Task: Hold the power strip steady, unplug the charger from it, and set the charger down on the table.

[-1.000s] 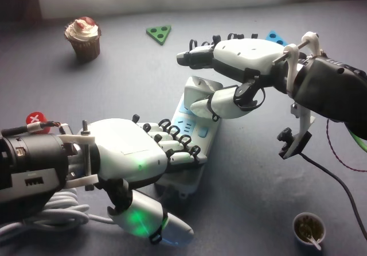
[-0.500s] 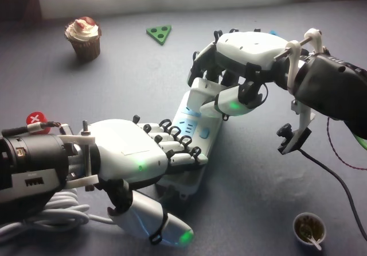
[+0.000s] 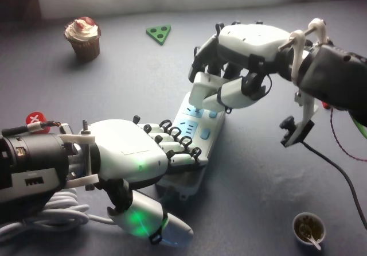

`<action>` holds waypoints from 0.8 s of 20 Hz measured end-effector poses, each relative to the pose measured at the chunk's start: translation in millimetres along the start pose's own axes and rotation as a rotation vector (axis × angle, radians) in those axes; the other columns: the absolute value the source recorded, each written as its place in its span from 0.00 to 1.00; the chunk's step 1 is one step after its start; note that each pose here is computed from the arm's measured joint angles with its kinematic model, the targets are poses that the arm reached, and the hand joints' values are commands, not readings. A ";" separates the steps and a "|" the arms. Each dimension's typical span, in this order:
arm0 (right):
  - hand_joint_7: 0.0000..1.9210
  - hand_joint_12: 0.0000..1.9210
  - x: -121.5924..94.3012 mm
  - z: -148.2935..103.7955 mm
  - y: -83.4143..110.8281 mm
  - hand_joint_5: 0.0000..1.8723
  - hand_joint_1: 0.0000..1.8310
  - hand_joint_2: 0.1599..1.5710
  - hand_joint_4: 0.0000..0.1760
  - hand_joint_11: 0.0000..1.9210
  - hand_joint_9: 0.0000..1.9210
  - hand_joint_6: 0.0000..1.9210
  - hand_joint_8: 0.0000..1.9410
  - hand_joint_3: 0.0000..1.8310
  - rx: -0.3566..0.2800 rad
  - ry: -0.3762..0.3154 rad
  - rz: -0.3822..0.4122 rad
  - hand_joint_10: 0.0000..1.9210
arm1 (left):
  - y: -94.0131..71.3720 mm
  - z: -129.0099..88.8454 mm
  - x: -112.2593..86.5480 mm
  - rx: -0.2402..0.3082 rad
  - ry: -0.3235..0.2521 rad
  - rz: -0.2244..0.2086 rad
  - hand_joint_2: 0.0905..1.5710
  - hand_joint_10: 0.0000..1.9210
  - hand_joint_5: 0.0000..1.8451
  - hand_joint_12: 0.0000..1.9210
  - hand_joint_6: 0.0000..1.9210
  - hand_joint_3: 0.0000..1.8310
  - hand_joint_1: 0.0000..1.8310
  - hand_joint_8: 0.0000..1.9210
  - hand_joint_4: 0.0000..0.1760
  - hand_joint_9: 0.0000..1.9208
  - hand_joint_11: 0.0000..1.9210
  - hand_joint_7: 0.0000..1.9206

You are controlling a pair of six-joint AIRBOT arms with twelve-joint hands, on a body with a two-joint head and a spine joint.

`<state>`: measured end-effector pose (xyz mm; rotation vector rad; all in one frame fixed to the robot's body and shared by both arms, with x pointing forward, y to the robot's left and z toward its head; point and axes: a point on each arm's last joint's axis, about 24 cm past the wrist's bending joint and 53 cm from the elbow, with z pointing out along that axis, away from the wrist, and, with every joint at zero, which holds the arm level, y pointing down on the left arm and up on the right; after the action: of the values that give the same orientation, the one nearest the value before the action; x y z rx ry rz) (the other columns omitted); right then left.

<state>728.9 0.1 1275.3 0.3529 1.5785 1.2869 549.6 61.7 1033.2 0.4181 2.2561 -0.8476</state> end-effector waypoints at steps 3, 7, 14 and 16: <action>0.57 0.52 -19.3 -1.0 9.2 0.52 0.68 0.66 0.00 0.38 0.65 0.44 0.49 0.00 -0.015 -0.031 0.001 0.01 | 0.0 0.0 0.0 0.000 0.000 0.000 0.66 0.00 0.04 0.02 0.00 0.00 0.00 0.00 0.00 0.04 0.03 0.05; 0.57 0.52 -47.5 -15.2 8.3 0.52 0.68 0.66 0.00 0.38 0.65 0.45 0.49 0.00 -0.009 -0.060 -0.009 0.01 | 0.4 -0.3 -0.3 -0.001 -0.001 0.000 0.66 0.00 0.04 0.02 0.00 0.00 0.00 0.00 0.00 0.05 0.05 0.06; 0.58 0.53 -59.9 -50.9 -18.4 0.52 0.68 0.66 0.00 0.36 0.65 0.45 0.47 0.00 0.045 -0.046 -0.078 0.01 | 2.4 -2.0 -2.8 -0.006 -0.005 -0.002 0.66 0.00 0.05 0.02 0.01 0.00 0.00 0.00 0.00 0.05 0.05 0.06; 0.57 0.53 -58.6 -62.7 -22.8 0.51 0.68 0.66 0.00 0.36 0.65 0.46 0.48 0.00 0.050 -0.030 -0.137 0.01 | 3.5 -2.6 -3.1 -0.009 -0.006 -0.003 0.66 0.00 0.05 0.02 0.00 0.00 0.00 0.00 0.00 0.05 0.04 0.05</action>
<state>710.5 -86.6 1279.9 0.2887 1.5841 1.1339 552.2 65.8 1035.2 0.4081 2.2549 -0.8386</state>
